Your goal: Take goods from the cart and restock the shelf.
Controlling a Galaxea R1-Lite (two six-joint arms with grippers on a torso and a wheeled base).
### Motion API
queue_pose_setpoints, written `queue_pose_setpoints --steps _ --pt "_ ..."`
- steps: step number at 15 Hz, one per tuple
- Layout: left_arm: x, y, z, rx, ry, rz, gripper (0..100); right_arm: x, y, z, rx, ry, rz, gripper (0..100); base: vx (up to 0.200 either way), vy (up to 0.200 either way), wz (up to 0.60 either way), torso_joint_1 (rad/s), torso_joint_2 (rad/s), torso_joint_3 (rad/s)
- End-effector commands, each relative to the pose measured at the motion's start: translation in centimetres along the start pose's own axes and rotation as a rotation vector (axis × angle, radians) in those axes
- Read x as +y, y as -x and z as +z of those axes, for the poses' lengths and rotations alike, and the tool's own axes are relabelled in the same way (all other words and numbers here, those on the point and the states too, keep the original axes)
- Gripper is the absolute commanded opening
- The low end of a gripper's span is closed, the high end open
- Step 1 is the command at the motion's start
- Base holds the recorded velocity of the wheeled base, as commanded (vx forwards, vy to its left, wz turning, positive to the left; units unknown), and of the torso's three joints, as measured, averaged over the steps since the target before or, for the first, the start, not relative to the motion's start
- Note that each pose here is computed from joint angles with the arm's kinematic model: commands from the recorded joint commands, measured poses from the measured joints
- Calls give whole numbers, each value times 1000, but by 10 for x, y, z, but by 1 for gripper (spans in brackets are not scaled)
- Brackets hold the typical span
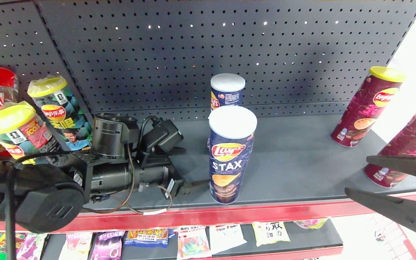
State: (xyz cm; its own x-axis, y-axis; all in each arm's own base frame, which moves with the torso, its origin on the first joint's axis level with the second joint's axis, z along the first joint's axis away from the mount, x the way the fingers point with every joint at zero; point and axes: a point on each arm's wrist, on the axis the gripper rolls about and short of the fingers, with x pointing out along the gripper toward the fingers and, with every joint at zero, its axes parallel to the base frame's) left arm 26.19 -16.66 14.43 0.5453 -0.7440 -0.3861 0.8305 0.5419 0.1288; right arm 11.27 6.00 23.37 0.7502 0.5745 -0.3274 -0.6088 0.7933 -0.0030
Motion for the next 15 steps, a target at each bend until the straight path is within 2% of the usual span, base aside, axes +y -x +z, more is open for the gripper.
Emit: queue_pose_setpoints --steps 1,5,7,9,10,11,13,15 --pt "0 -1 0 2 1 -1 100 0 0 0 1 1 2 100 0 0 0 0 0 0" --pt "0 -1 -1 2 1 0 100 0 0 0 2 0 0 100 0 0 0 0 0 0" --pt "-5 14 0 -6 -2 4 100 1 2 -8 15 -1 -2 100 0 0 0 0 0 0" --pt "-15 38 -5 -8 -2 8 100 3 8 -18 21 0 0 100 0 0 0 0 0 0" --pt "-15 38 -5 -8 -2 8 100 3 8 -18 21 0 0 100 0 0 0 0 0 0" --pt "-41 88 -23 -4 0 31 100 7 27 -35 -4 8 -31 100 0 0 0 0 0 0" --pt "-60 132 -44 -7 29 101 100 10 48 -50 -11 9 -88 100 0 0 0 0 0 0" --pt "-75 173 -55 -29 94 199 100 15 77 -67 20 3 -166 100 0 0 0 0 0 0"
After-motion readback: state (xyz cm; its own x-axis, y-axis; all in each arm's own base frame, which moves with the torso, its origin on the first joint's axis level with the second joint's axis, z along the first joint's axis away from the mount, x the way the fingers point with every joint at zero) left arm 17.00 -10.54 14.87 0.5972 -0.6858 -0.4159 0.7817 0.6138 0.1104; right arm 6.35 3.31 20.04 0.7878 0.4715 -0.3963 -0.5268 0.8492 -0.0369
